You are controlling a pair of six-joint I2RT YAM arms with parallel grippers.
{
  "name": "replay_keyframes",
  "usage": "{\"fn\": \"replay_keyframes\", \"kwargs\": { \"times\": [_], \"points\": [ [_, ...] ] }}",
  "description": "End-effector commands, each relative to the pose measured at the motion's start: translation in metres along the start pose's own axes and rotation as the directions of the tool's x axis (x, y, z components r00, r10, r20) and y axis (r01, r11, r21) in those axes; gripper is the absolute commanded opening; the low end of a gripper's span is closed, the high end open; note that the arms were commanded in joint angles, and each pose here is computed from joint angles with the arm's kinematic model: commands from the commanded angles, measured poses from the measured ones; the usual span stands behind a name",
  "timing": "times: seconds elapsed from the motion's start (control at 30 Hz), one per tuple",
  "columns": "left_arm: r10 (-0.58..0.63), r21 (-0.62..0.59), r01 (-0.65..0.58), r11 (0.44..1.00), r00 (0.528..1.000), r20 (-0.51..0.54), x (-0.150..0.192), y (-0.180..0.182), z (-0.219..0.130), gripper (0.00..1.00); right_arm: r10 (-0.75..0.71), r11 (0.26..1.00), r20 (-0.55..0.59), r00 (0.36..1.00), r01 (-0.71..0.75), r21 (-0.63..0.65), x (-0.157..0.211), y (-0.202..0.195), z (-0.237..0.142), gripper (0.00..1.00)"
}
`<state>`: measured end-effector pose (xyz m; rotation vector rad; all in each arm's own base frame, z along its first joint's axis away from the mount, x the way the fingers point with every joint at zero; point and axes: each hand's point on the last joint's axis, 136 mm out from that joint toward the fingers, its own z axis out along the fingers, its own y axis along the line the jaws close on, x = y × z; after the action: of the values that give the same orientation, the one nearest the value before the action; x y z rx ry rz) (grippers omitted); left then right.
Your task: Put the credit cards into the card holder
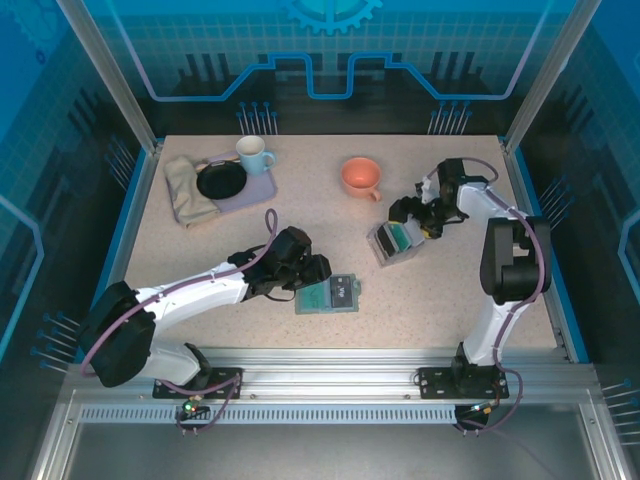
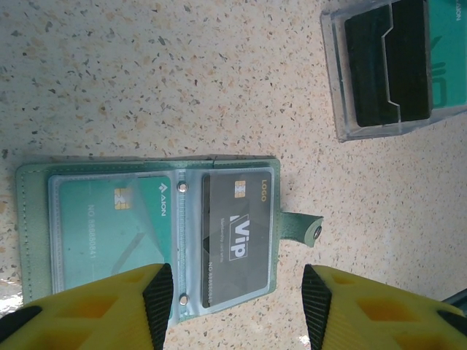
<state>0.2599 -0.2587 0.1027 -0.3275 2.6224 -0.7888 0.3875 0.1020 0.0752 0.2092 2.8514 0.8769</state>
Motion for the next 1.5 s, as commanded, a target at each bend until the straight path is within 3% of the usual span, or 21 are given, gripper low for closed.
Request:
{"fn": "replay_keyframes", "kwargs": {
  "times": [0.0, 0.13, 0.23, 0.37, 0.5, 0.7, 0.97, 1.0, 1.17, 1.47],
  "points": [
    [0.017, 0.020, -0.017, 1.000, 1.000, 0.003, -0.005, -0.007, -0.008, 0.54, -0.019, 0.995, -0.016, 1.000, 0.017, -0.101, 0.017, 0.032, -0.008, 0.89],
    [0.017, 0.024, -0.017, 1.000, 1.000, 0.003, -0.005, -0.009, -0.008, 0.54, -0.050, 0.997, -0.018, 0.999, 0.049, -0.053, 0.032, 0.036, -0.009, 0.89],
    [0.019, 0.025, -0.019, 0.999, 1.000, 0.007, -0.006, -0.009, -0.009, 0.54, -0.059, 0.982, 0.039, 0.997, 0.051, 0.181, 0.031, 0.009, -0.025, 0.90],
    [0.021, 0.019, -0.021, 1.000, 1.000, 0.009, -0.007, -0.008, -0.010, 0.54, -0.139, 0.893, 0.158, 0.978, 0.054, 0.447, 0.023, -0.010, -0.068, 0.92],
    [0.020, 0.011, -0.020, 1.000, 1.000, 0.014, -0.008, -0.006, -0.010, 0.55, -0.303, 0.865, 0.155, 0.940, 0.204, 0.458, 0.029, 0.033, -0.076, 0.86],
    [0.007, 0.018, -0.007, 1.000, 1.000, 0.023, -0.011, -0.005, -0.012, 0.71, -0.462, 0.755, 0.012, 0.887, 0.386, 0.529, 0.048, 0.072, -0.034, 0.68],
    [-0.013, 0.009, 0.013, 1.000, 0.999, 0.048, -0.013, 0.004, -0.019, 0.89, -0.478, 0.627, -0.105, 0.872, 0.423, 0.655, 0.051, 0.064, 0.008, 0.53],
    [-0.016, 0.008, 0.015, 1.000, 0.999, 0.050, -0.013, 0.006, -0.020, 0.95, -0.478, 0.615, -0.114, 0.871, 0.424, 0.665, 0.051, 0.063, 0.012, 0.52],
    [-0.031, -0.004, 0.031, 1.000, 0.997, 0.065, -0.014, 0.014, -0.023, 0.96, -0.480, 0.588, -0.150, 0.864, 0.444, 0.676, 0.049, 0.059, 0.026, 0.46],
    [-0.053, -0.006, 0.054, 0.999, 0.995, 0.088, -0.017, 0.023, -0.027, 0.99, -0.487, 0.509, -0.203, 0.849, 0.466, 0.724, 0.046, 0.050, 0.042, 0.47]
  ]
}}
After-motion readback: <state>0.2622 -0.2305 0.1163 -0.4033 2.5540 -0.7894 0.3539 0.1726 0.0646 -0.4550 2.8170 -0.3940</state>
